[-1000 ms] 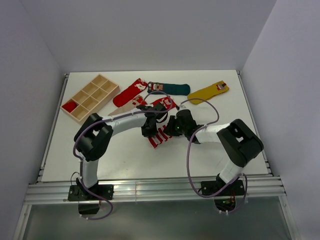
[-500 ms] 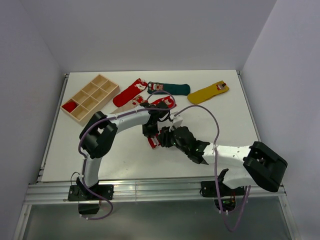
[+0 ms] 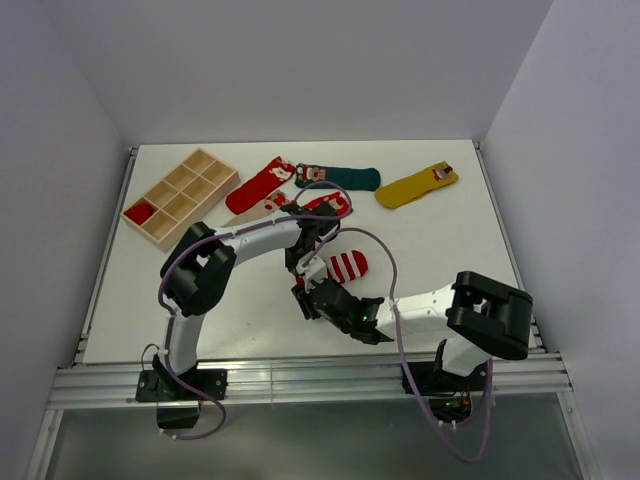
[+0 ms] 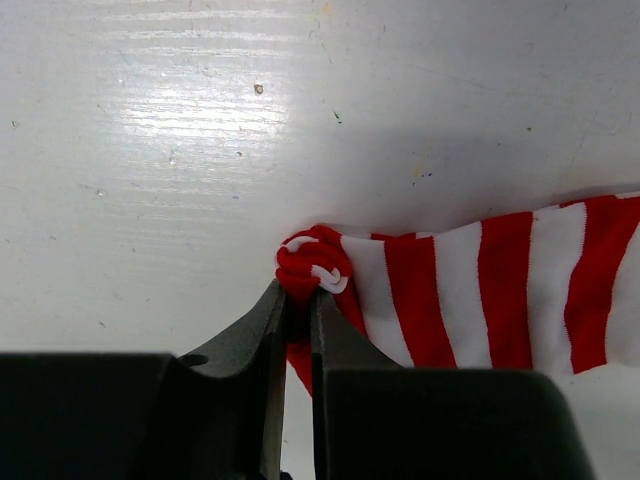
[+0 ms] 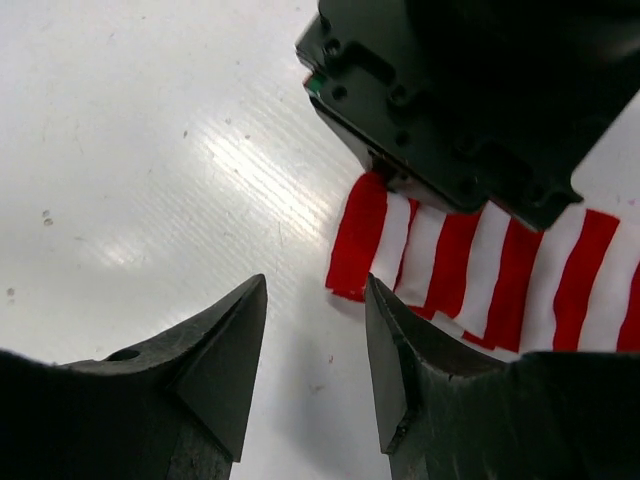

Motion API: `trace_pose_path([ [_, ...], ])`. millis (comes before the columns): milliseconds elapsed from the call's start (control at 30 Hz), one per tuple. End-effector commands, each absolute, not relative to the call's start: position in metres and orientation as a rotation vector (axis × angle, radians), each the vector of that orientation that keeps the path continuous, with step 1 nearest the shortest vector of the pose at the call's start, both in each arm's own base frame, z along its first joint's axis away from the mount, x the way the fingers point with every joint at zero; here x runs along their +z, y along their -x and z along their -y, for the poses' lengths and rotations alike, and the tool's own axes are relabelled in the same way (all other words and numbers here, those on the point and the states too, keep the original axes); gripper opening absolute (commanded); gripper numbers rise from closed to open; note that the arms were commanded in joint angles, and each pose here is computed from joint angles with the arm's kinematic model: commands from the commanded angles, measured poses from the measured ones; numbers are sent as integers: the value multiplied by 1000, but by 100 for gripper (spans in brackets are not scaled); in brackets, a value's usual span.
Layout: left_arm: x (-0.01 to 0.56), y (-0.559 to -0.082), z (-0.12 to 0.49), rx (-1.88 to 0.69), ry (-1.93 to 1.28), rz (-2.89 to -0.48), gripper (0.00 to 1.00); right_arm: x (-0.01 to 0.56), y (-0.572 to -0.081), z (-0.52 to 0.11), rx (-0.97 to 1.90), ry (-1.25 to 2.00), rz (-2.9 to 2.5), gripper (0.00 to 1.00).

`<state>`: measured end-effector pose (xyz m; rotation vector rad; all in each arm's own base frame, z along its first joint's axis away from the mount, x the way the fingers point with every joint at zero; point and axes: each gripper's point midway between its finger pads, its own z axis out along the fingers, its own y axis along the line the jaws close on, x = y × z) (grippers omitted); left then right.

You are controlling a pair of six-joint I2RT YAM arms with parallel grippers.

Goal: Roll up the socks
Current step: Roll the sock at the center of the board.

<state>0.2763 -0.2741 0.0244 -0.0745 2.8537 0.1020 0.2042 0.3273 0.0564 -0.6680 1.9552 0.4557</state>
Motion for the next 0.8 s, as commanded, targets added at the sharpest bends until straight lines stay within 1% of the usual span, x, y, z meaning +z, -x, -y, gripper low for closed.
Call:
trace_pose_path([
  [0,-4,-250,262,193,23,-2975,0,81,-221,-338,379,632,-1862,52],
  [233,-2,-251,265,176,18,-2974,0,73,-229,-344,287,656,-1875,53],
  [433,-2,-250,267,162,11,-2981,0,45,-232,-340,186,677,-1949,53],
  [767,-9,-248,271,141,-5,-3003,0,8,-231,-319,31,684,-2060,49],
])
